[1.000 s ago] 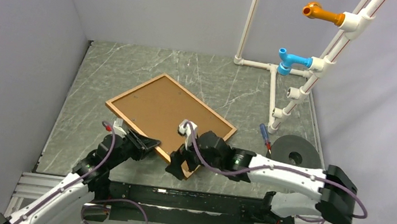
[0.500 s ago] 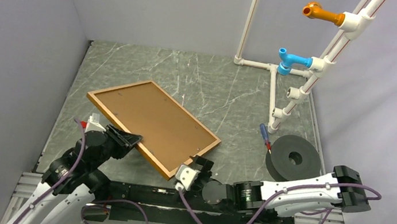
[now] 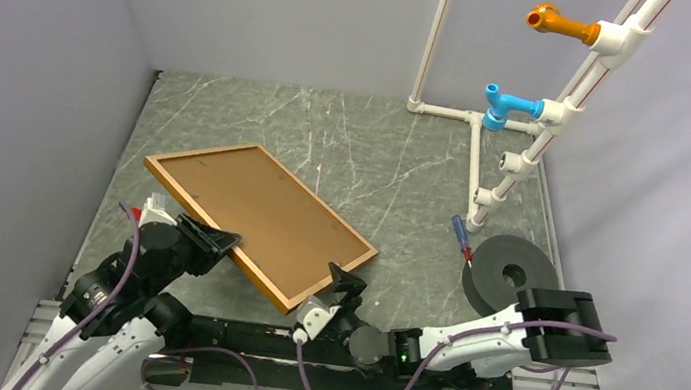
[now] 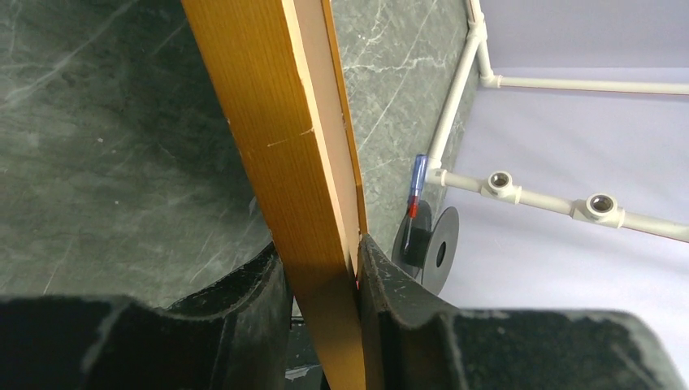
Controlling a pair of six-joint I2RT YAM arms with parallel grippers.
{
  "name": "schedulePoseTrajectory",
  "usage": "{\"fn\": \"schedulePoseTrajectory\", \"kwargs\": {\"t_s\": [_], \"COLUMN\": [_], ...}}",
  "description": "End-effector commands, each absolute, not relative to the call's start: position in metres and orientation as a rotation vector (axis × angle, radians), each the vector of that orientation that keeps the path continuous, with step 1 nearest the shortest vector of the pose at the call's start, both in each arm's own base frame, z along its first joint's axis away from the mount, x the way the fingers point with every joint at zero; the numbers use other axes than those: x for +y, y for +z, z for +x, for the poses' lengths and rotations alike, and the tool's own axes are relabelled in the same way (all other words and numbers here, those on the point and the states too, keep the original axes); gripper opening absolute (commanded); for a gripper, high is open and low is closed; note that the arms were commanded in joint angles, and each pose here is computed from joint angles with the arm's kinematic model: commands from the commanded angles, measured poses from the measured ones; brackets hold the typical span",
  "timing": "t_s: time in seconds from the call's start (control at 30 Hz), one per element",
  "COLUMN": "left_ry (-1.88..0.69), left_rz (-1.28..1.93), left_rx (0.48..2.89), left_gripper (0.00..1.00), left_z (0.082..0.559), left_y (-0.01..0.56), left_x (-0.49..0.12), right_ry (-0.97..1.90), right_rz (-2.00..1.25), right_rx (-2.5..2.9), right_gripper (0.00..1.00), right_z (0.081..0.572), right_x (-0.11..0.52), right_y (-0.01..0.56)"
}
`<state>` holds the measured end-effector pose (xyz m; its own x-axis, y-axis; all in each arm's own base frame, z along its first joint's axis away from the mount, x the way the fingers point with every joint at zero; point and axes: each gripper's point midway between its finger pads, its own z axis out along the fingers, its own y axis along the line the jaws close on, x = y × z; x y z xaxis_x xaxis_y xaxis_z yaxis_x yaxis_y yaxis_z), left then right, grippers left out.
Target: Take the photo out of the frame
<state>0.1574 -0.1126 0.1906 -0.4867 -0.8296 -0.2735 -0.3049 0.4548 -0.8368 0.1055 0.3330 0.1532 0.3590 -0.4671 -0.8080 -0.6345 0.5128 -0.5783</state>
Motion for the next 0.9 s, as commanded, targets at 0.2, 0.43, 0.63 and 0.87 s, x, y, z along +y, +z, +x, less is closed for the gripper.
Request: {"fn": "schedulePoseTrajectory", "kwargs": {"t_s": [0.2,0.43,0.63,0.87], "left_ry": [-0.959,-0.981,-1.026,-1.039], "left_rz": [-0.859,-0.882,-0.874,-0.811], "left_rx": [1.954,1.941,1.919,1.910], "left_gripper": [0.00,0.00,0.00,0.47], "left_z": [0.161,0.159,0.161,0.158], "left_y": [0.223,0.227,0.232,0.241], "left_x": [-0.108,-0.108,-0.113,-0.114], "right_ry": [0.159,0.250,0.265,0.368], "right_rz": [-1.005,-1.006,-0.961,-0.930], "right_rx": [1.124,1.097,1.091,1.146], "right_gripper": [0.82,0.65,0.53,0.31], "right_z": [0.115,0.114,0.120,0.116], "right_x": [0.352,0.366,0.373,0.365], "right_y": [0.185,0.189,0.197,0.205]}}
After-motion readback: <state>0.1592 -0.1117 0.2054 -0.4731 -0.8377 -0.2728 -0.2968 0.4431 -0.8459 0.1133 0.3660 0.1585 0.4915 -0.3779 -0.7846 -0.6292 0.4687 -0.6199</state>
